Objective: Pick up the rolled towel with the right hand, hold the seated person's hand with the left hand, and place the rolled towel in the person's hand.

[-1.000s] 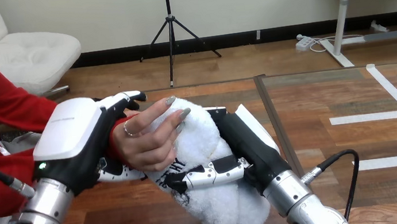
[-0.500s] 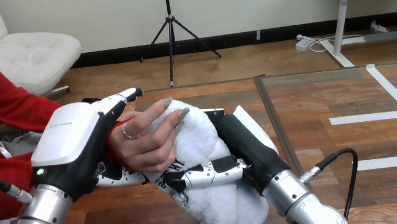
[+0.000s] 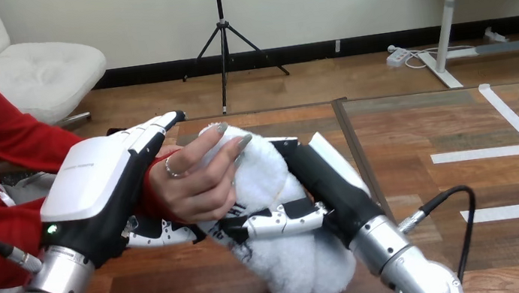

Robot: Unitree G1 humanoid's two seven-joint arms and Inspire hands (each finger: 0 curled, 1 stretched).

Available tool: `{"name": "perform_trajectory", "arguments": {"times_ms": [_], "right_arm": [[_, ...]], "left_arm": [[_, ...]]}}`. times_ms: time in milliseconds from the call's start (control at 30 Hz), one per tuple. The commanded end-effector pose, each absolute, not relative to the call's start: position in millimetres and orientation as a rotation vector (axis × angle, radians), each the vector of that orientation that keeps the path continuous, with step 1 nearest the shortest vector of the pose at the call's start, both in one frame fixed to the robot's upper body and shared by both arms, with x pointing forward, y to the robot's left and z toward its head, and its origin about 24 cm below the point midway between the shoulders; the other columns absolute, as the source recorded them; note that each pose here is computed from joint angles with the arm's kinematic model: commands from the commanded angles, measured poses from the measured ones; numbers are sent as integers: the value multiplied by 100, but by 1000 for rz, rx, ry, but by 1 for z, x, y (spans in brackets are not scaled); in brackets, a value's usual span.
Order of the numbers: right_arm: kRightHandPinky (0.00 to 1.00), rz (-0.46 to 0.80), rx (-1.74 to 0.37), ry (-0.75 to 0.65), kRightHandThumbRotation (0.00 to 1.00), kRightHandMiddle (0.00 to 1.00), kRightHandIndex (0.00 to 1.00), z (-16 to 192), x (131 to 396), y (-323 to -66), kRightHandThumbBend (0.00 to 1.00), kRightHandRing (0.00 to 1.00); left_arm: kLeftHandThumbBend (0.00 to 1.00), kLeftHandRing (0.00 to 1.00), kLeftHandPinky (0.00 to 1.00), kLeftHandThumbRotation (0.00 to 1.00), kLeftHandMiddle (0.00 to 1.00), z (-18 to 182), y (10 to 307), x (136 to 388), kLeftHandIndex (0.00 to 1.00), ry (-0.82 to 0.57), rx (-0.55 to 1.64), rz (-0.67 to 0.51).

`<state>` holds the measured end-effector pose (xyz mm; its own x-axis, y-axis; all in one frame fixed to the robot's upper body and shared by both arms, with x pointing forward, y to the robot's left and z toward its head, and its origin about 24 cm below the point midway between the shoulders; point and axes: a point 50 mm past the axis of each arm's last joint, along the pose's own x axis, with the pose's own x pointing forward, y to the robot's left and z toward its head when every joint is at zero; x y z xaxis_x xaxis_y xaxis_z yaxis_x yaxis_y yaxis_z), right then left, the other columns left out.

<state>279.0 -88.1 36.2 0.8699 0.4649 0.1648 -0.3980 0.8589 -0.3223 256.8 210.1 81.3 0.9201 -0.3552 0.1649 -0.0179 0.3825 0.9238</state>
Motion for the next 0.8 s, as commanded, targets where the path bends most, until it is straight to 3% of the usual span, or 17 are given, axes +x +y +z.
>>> {"name": "perform_trajectory", "arguments": {"times_ms": [0, 767], "right_arm": [[48, 407, -265, -353, 25, 56, 57, 64, 297, -89, 89, 52], [48, 353, -286, -332, 27, 56, 60, 61, 300, -103, 91, 53]], "left_arm": [[100, 90, 91, 29, 91, 97, 208, 257, 94, -436, 1173, -196], [100, 97, 97, 43, 98, 98, 209, 252, 100, -436, 1168, -202]]}}
